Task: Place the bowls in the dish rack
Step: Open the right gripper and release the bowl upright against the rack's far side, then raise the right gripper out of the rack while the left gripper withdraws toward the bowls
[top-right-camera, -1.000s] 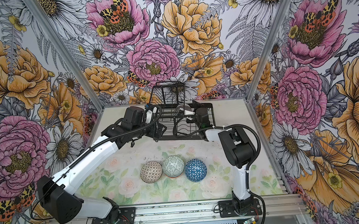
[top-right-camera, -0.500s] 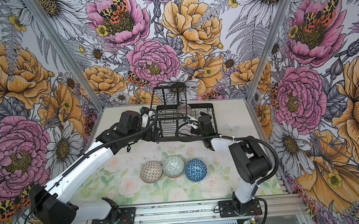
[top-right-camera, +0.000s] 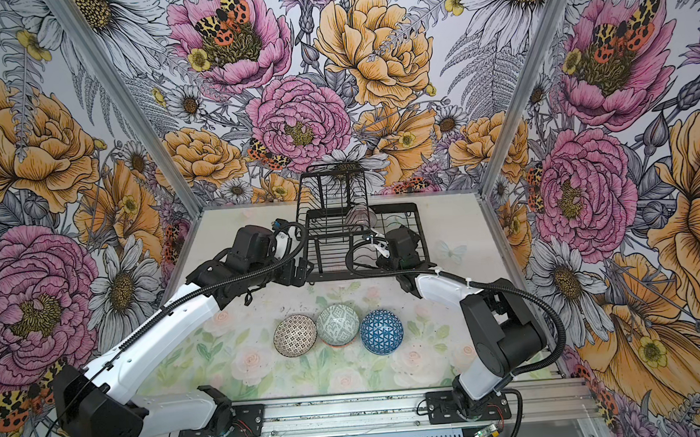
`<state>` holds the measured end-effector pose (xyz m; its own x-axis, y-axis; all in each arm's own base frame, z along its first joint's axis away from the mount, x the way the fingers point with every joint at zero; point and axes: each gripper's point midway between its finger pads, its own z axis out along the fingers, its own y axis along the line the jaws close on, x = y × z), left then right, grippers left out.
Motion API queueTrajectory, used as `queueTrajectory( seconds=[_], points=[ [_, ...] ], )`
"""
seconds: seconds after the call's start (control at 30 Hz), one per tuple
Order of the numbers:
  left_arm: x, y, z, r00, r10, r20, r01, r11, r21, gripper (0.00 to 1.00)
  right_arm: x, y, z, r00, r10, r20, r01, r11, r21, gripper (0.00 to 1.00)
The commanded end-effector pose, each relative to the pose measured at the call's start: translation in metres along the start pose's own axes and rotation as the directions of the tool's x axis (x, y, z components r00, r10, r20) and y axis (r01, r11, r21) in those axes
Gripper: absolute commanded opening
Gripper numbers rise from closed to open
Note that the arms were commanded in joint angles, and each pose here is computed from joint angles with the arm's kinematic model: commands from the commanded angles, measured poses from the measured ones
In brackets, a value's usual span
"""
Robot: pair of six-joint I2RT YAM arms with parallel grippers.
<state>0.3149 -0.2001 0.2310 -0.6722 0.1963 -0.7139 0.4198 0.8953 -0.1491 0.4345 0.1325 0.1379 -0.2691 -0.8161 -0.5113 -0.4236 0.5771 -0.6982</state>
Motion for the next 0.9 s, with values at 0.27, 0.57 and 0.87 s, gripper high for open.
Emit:
queueTrajectory(
  seconds=[0.27,0.57,0.87],
  points=[
    [-0.010,0.005,-0.006,0.999,-0.012,0.033,0.013,1.000,-0.021,0.99,-0.044,-0.022,0.002,1.000,-0.002,0.021,0.001,0.999,0.033,0.99],
    [-0.014,0.008,-0.010,0.999,-0.010,0.048,0.011,1.000,-0.026,0.99,-0.063,-0.013,0.010,0.999,-0.048,0.018,0.048,0.999,0.007,0.99],
    [-0.016,0.009,-0.013,0.998,-0.011,0.056,0.012,1.000,-0.024,0.99,-0.030,-0.004,0.011,0.994,-0.087,-0.073,0.087,0.996,-0.001,0.99]
  ],
)
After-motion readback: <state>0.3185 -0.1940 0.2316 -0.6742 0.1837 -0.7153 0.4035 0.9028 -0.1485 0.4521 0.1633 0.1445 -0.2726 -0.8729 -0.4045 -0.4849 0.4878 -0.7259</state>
